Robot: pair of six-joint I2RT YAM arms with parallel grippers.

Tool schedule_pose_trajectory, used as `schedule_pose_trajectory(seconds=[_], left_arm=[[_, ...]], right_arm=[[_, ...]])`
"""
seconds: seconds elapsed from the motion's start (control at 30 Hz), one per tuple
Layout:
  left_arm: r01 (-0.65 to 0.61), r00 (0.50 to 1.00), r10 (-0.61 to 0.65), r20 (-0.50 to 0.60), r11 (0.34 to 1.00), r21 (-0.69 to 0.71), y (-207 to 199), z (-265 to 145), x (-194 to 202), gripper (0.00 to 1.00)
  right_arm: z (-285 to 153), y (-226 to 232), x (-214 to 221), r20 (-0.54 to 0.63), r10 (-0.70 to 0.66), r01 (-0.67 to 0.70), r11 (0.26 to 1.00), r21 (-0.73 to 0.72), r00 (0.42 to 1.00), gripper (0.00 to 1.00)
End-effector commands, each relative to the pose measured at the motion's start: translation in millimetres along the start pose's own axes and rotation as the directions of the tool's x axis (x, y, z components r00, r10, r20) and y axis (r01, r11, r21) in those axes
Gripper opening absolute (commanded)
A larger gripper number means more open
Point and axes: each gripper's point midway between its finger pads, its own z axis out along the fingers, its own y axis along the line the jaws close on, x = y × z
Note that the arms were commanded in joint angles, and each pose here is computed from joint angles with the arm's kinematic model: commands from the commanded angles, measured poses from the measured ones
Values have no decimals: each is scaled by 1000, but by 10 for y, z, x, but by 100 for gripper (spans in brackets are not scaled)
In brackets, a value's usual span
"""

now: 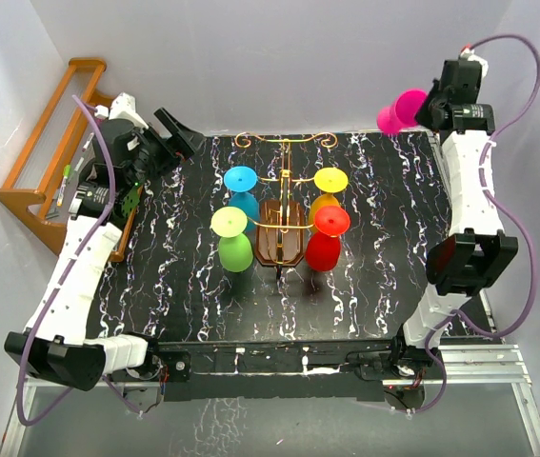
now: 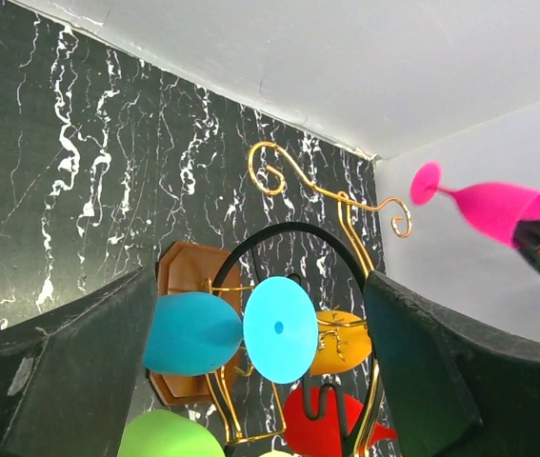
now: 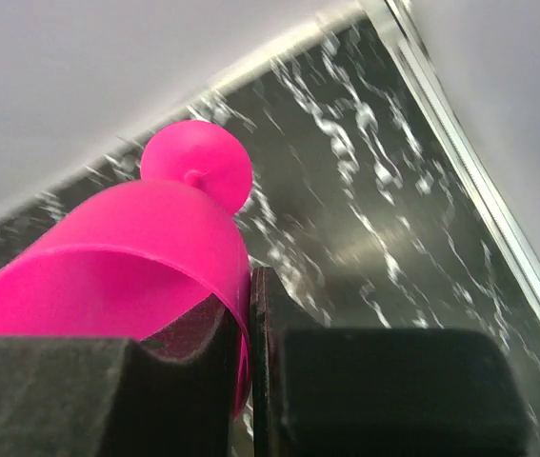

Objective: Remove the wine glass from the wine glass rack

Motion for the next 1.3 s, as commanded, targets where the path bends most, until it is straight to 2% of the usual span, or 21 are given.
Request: schedule_pose_trajectory(seconds=[0.0,0.23,0.3,0.53,0.67,0.8,0.97,1.07,1.17,1.27], left_arm=[[-22,1000,21,-10,1000,-23,11,14,-27,87],[-27,996,18,-84,994,-105,252,113,189,88],[-22,996,12,-87,994,-111,283,111,222,97],[-5,994,-4,-108,996,-87,277,86,295,97],[11,993,-20,-116,997,-83,272,63,327,97],[13,995,-21,-101,997,-78,270,36,313,97],[4,996,-11,-90,997,-75,252,25,269,97],[-1,996,-5,-91,998,-64,226,38,252,97],[10,993,-17,-114,998,-68,238,74,301,97],[29,989,-38,-145,998,-63,228,120,366,97]], right_arm=[[-49,-454,447,-124,-60,81,980,181,991,8],[148,-697,1069,-315,-75,146,967,208,946,8],[211,-732,1186,-337,-73,149,967,206,939,8],[423,-722,1390,-370,-62,138,974,181,927,9],[469,-685,1433,-380,-58,128,979,160,923,21],[507,-658,1427,-375,-62,125,981,145,925,28],[469,-615,1311,-347,-62,116,984,138,936,33],[338,-483,1060,-291,-65,97,991,97,955,35],[86,-218,651,-207,-67,69,998,1,976,37],[-361,187,242,-110,-26,6,985,-175,994,43]])
